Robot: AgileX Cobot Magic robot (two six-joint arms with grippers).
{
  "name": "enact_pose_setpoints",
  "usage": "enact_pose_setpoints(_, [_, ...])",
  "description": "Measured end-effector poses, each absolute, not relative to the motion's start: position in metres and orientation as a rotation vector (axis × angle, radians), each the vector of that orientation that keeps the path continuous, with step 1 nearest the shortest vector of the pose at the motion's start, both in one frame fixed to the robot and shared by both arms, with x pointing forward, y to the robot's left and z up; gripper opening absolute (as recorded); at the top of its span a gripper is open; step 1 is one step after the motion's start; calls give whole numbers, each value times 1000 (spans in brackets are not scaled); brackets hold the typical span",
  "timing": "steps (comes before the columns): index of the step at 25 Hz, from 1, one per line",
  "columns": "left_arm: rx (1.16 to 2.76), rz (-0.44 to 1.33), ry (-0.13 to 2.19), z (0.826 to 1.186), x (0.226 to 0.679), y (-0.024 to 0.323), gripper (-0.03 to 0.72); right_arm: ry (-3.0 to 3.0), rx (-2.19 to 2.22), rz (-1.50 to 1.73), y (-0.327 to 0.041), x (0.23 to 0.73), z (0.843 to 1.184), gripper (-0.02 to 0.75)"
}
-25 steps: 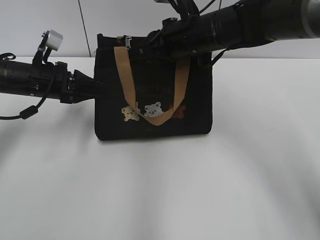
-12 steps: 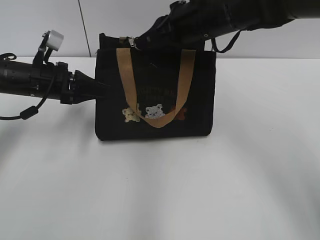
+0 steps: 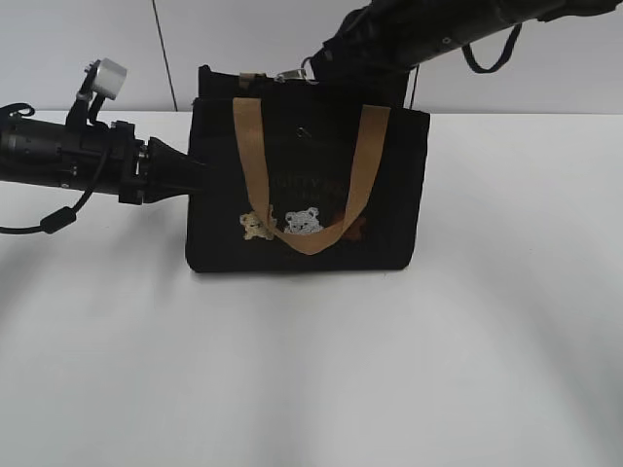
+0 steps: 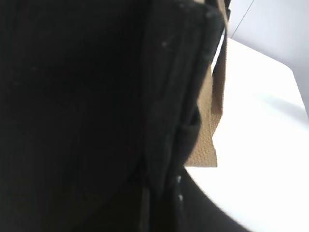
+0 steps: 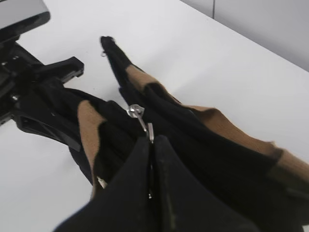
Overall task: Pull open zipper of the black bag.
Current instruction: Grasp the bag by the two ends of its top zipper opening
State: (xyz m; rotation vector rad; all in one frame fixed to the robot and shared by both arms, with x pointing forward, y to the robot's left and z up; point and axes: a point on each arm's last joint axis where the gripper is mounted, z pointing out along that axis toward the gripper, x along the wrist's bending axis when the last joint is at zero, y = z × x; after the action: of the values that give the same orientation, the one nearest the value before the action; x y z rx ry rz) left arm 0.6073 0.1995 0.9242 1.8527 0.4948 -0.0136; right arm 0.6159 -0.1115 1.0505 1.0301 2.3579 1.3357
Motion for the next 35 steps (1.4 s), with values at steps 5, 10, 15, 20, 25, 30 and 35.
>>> enact_pose_setpoints(5, [1847,-19,490,925,607,198,26,2335,1158,1285,-140,625,1048,-15])
enact_pose_setpoints(10, [1851,-14,495,924,607,198,26,2325,1235,1229,-171,633,1046,-15])
enact_pose_setpoints(15, [1853,-12,496,924,607,198,26,2308,1276,1190,-195,633,1053,-15])
enact_pose_setpoints(20, [1856,-10,498,924,608,198,25,2291,1298,1152,-212,631,1059,-15])
enact_pose_setpoints(25, [1858,-11,496,924,607,198,25,2330,1297,1088,-214,629,1056,-15])
enact_pose_setpoints(30, [1858,-38,527,923,607,198,25,2336,1309,1085,-214,629,1055,-15])
enact_pose_setpoints(35, [1852,-93,695,919,610,201,31,2354,1318,1111,-213,625,1059,178])
